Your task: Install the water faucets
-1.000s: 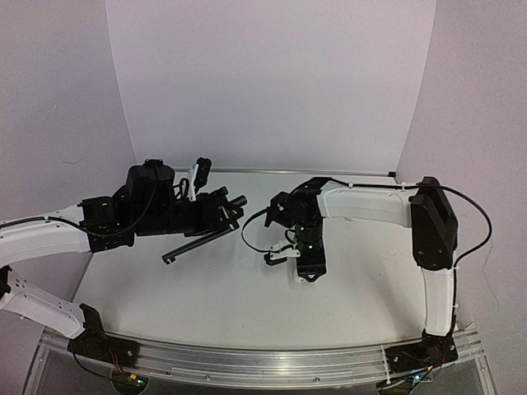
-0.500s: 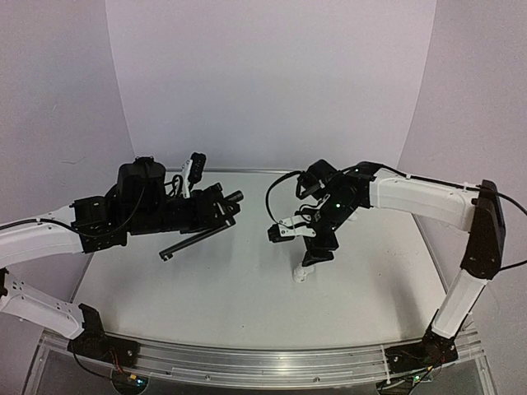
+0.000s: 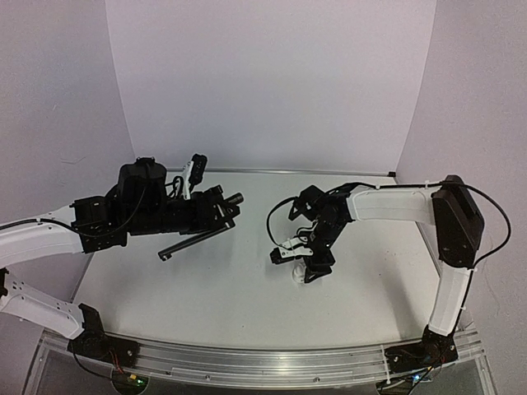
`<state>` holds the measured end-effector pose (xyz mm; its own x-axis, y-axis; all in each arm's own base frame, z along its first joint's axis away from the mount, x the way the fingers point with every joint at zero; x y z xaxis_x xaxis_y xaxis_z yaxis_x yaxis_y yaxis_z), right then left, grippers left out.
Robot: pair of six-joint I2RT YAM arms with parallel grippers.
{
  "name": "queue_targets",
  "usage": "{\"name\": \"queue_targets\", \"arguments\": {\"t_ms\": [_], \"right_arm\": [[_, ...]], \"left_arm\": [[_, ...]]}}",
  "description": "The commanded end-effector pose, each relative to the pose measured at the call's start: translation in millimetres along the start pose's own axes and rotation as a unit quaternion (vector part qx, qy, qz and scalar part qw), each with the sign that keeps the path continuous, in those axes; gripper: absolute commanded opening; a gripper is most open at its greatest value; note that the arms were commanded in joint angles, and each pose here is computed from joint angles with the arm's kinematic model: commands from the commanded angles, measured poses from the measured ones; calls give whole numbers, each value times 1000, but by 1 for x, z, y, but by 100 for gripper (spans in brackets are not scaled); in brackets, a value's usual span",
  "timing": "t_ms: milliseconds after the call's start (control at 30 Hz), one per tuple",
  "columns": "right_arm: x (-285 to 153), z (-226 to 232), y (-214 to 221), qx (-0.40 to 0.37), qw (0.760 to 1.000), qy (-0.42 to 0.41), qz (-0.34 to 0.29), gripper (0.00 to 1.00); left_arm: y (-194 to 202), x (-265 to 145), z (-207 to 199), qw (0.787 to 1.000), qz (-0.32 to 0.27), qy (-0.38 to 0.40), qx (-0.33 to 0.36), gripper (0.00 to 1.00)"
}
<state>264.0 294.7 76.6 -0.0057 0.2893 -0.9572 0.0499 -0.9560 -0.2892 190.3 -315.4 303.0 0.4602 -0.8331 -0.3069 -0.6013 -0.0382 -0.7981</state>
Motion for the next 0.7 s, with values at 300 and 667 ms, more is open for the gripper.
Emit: {"name": "queue_targets", "arguments": {"t_ms": [300,667], "right_arm": [[28,-1,1,6,1000,-4,-15,61],[33,0,5,6,1000,-2,-12,48]], "left_arm": [[-38,-13,-21,997,-63,32,6,0],[-37,-13,-20,998,-62,29,6,0]]}}
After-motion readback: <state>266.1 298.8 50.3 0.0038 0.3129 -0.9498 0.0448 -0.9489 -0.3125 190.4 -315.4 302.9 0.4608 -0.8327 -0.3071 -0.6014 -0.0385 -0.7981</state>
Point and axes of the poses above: each gripper's point midway between its finger pads, its own x axis out along the fingers, its own z axis along the line the jaws close on, y = z × x, the point moved 3 cm from there along -x, back along the fingers, and after that the axes turned 13 degrees about x, right-handed, at the moved point
